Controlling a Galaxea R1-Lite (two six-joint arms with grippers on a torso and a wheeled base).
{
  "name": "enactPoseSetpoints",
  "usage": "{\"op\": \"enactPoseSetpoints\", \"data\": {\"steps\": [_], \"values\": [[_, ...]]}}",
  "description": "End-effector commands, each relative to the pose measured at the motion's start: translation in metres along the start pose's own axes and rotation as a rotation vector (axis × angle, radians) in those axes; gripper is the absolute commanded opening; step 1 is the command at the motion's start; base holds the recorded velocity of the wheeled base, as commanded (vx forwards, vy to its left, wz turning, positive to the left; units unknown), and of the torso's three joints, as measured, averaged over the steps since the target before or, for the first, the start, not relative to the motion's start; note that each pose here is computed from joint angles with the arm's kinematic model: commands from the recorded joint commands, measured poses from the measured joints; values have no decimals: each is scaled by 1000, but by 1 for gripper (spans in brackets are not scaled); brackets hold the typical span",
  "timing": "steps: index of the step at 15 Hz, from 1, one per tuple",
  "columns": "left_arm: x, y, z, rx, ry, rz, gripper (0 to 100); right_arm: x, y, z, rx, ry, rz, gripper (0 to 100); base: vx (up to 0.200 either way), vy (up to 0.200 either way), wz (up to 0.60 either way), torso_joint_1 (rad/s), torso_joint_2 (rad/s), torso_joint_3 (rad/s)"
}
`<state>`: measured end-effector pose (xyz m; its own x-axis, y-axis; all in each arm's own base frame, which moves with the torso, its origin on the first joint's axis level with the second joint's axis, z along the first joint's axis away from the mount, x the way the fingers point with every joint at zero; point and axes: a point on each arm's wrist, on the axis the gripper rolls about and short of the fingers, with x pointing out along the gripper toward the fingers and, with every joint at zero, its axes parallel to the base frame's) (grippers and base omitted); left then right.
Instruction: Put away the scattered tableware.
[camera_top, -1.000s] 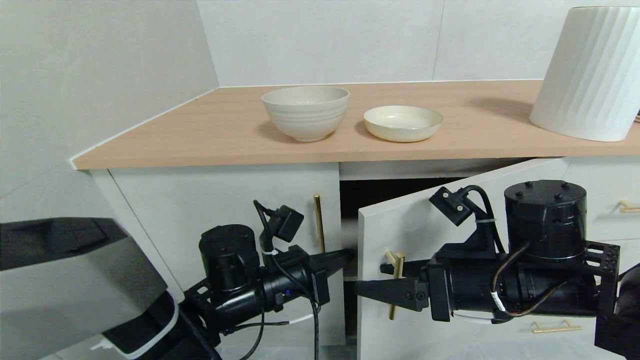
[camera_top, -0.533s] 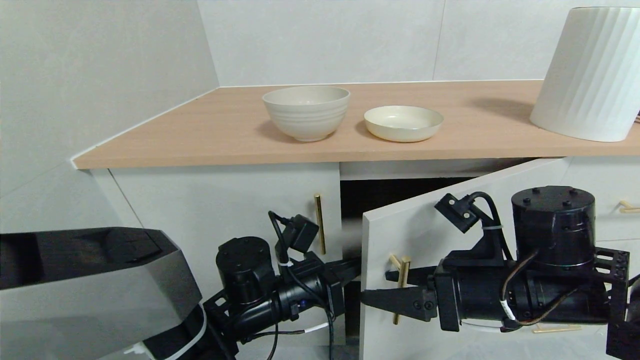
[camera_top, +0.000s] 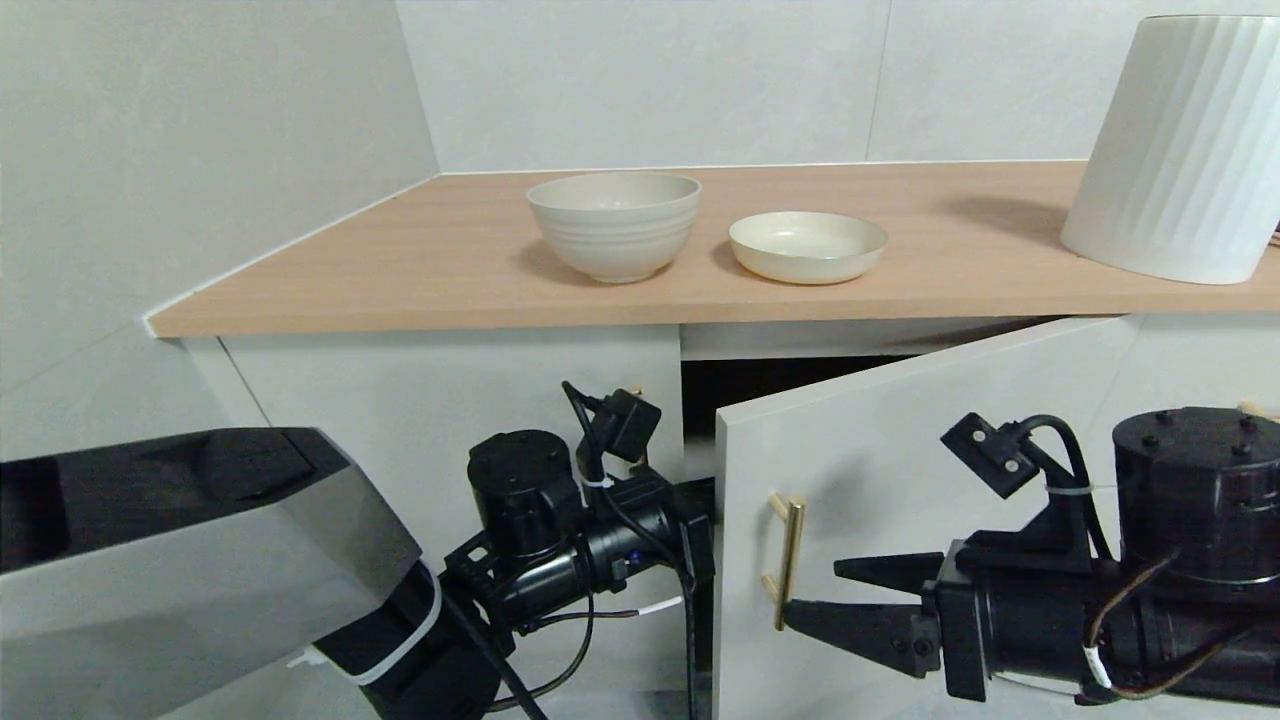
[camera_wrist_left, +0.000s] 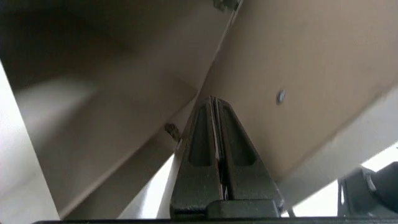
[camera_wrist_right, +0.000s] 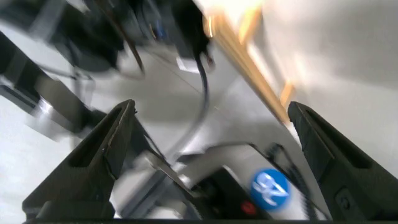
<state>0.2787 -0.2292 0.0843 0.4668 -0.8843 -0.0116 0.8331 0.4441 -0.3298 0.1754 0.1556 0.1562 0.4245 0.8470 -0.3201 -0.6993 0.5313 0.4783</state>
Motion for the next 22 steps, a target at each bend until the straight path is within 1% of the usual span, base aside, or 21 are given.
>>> {"op": "enactPoseSetpoints", "data": {"steps": [1, 3, 4, 5, 6, 7, 9, 10, 12, 16, 18, 22], "values": [[3, -2, 6, 10, -22, -12, 0, -11, 3, -12, -31, 7, -19, 100, 0, 0, 0, 0, 0, 0], [-1, -5, 9, 18, -22, -12, 0, -12, 8, -24, -44, -1, -125, 100, 0, 0, 0, 0, 0, 0], [-3, -6, 8, 33, -18, -10, 0, -12, 12, -31, -51, -11, -193, 100, 0, 0, 0, 0, 0, 0], [-4, -6, 8, 40, -17, -8, 0, -13, 13, -32, -51, -12, -200, 100, 0, 0, 0, 0, 0, 0], [-2, -8, 5, 82, -7, -17, 0, -15, 13, -37, -52, 2, -203, 100, 0, 0, 0, 0, 0, 0], [-1, -9, 4, 95, -5, -19, 0, -15, 13, -38, -51, 6, -205, 100, 0, 0, 0, 0, 0, 0], [0, -8, 3, 94, -4, -18, 0, -17, 11, -42, -48, 21, -213, 100, 0, 0, 0, 0, 0, 0], [1, -7, 1, 89, 9, -17, 0, -20, 11, -44, -50, 20, -216, 100, 0, 0, 0, 0, 0, 0], [2, -9, 0, 88, 12, -21, 0, -22, 12, -44, -51, 16, -209, 100, 0, 0, 0, 0, 0, 0], [5, -13, -2, 84, 23, -34, 0, -23, 14, -48, -62, 30, -200, 100, -200, 0, 0, 5, 4, 0], [7, -12, -2, 84, 23, -33, 0, -23, 14, -48, -61, 33, -197, 100, -200, 0, 0, -5, 2, 7], [12, -8, -8, 80, 28, -31, 0, -23, 15, -50, -64, 41, -192, 100, 0, 0, 0, 0, 0, 0]]}}
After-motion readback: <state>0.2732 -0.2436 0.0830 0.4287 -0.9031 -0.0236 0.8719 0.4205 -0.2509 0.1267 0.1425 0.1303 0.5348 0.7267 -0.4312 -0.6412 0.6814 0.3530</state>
